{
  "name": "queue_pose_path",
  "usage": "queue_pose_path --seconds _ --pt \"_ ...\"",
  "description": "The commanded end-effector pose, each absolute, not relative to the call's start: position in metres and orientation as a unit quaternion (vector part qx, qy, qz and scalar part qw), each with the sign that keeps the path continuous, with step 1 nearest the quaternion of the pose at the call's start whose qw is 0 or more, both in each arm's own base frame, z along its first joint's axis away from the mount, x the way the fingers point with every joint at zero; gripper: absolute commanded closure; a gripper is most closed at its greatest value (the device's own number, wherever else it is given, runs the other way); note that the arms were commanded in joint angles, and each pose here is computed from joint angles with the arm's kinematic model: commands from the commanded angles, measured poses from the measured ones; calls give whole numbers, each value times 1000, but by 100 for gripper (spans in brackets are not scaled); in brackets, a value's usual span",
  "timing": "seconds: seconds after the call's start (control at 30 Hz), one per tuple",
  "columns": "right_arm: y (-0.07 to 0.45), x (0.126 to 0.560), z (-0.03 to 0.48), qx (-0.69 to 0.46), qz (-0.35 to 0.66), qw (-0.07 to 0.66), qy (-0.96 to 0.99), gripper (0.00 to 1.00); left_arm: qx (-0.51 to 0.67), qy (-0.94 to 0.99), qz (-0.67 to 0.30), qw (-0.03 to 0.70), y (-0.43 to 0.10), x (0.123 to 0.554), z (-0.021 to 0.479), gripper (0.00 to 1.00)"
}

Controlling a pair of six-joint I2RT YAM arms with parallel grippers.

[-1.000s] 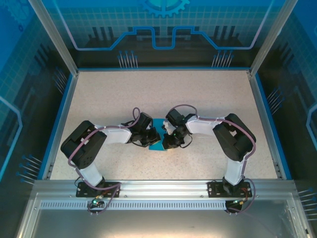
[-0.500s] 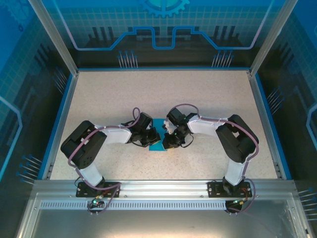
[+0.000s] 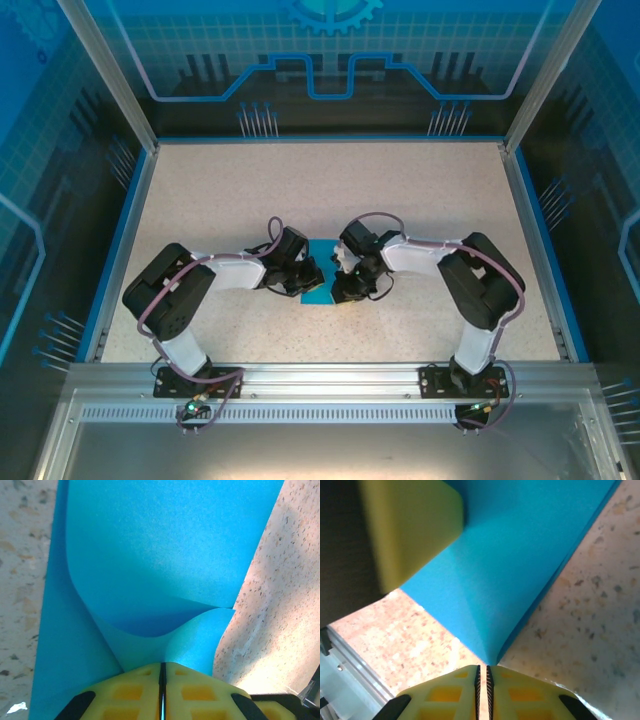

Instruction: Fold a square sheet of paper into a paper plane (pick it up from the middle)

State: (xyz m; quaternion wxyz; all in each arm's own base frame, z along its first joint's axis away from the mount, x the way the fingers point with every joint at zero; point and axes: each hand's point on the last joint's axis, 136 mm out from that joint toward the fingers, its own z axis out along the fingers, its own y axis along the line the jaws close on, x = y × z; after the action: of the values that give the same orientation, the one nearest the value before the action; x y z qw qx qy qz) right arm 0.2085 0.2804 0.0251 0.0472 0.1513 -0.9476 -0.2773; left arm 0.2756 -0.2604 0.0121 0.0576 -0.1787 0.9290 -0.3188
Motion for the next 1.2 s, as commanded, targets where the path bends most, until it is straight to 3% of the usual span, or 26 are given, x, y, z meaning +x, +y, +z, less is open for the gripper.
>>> queue_pose_path --seconds 0.0,0.4,1.17 --pt "287 224 55 151 -303 -2 -941 85 -195 940 -276 54 -245 270 -3 88" --pt "293 220 19 149 -279 32 -948 85 -198 938 -278 55 -246 271 -1 88" --pt "231 182 -38 140 -132 121 -974 86 -189 934 -283 105 -237 305 17 84"
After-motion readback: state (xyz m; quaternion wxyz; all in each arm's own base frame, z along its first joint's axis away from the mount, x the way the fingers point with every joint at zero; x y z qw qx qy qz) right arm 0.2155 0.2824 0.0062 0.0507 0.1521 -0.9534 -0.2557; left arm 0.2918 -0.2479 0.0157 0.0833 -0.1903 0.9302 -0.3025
